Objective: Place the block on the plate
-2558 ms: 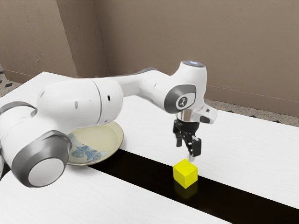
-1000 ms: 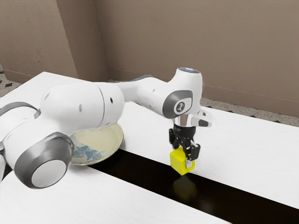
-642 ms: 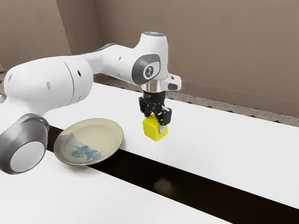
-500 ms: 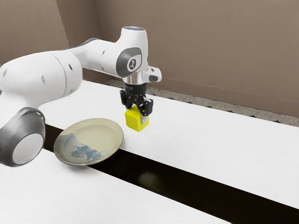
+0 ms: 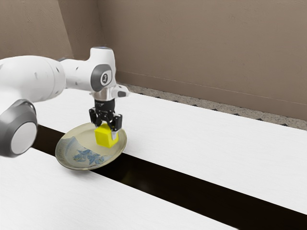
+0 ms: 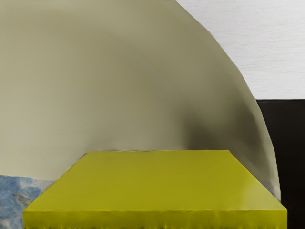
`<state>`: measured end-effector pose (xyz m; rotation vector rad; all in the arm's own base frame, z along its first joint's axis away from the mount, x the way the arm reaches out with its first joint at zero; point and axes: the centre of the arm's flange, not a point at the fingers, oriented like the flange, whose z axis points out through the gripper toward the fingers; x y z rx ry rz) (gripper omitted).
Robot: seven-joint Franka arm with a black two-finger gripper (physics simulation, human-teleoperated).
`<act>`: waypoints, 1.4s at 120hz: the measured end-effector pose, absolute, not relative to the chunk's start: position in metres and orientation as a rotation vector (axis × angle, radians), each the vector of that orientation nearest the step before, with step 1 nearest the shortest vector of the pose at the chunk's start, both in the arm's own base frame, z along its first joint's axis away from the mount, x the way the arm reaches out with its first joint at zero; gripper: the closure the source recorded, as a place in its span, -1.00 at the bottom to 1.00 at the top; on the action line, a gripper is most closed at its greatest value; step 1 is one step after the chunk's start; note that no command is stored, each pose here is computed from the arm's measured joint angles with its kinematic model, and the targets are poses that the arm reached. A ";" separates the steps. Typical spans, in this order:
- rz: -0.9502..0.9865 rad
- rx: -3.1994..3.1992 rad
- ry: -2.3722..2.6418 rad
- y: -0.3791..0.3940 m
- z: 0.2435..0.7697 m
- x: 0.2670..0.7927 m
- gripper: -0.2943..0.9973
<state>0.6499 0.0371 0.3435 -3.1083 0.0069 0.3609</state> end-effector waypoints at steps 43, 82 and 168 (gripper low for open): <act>0.394 -3.127 -0.102 0.094 0.321 0.606 -0.11; 0.380 -3.124 -0.147 0.127 0.309 0.592 -0.11; 0.181 -3.207 -0.132 0.146 0.378 0.584 -0.51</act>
